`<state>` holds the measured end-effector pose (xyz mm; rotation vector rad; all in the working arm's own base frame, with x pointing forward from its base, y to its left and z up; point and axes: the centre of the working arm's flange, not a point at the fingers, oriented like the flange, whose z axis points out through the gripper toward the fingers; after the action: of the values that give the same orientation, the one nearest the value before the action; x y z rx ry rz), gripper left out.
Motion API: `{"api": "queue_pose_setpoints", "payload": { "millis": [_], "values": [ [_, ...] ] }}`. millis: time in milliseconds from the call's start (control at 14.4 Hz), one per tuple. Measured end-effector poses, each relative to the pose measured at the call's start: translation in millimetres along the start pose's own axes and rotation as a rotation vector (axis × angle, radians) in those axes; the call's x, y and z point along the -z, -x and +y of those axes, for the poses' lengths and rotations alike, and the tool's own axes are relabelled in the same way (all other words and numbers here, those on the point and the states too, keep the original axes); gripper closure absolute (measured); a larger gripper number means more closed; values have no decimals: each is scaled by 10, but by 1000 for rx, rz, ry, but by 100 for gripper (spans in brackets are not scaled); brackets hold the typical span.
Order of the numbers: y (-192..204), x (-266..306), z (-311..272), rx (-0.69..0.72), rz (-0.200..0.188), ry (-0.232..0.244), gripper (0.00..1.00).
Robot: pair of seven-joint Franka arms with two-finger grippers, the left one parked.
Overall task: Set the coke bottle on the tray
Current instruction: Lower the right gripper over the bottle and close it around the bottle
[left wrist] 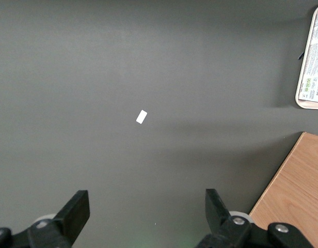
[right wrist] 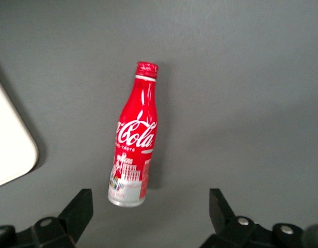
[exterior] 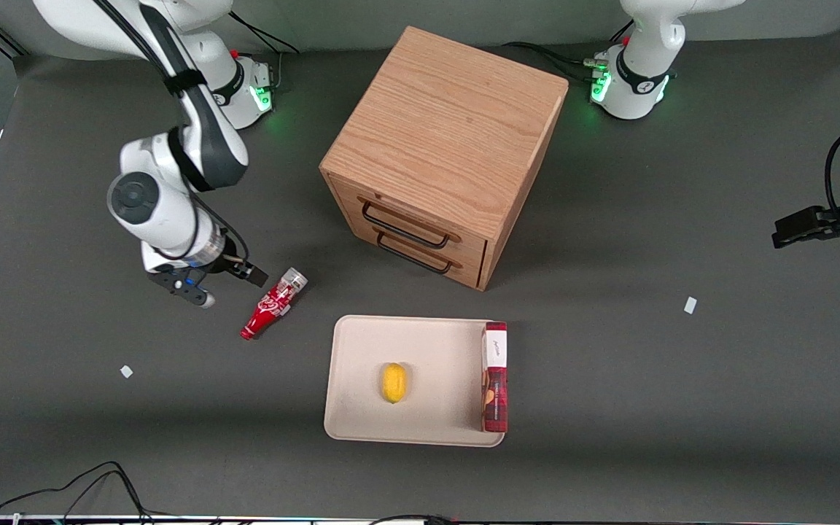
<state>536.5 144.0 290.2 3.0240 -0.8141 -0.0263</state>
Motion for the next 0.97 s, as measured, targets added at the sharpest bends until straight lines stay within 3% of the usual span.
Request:
{"api": "queue_pose_setpoints", "payload": {
  "millis": [417,835,974],
  "values": [
    [-31,-885,-47,-56,47,-23,0],
    [-21,-1035,-75,-57,55,-31,0],
    [-23,-1028,-87,-57,60,-37,11]
  ]
}}
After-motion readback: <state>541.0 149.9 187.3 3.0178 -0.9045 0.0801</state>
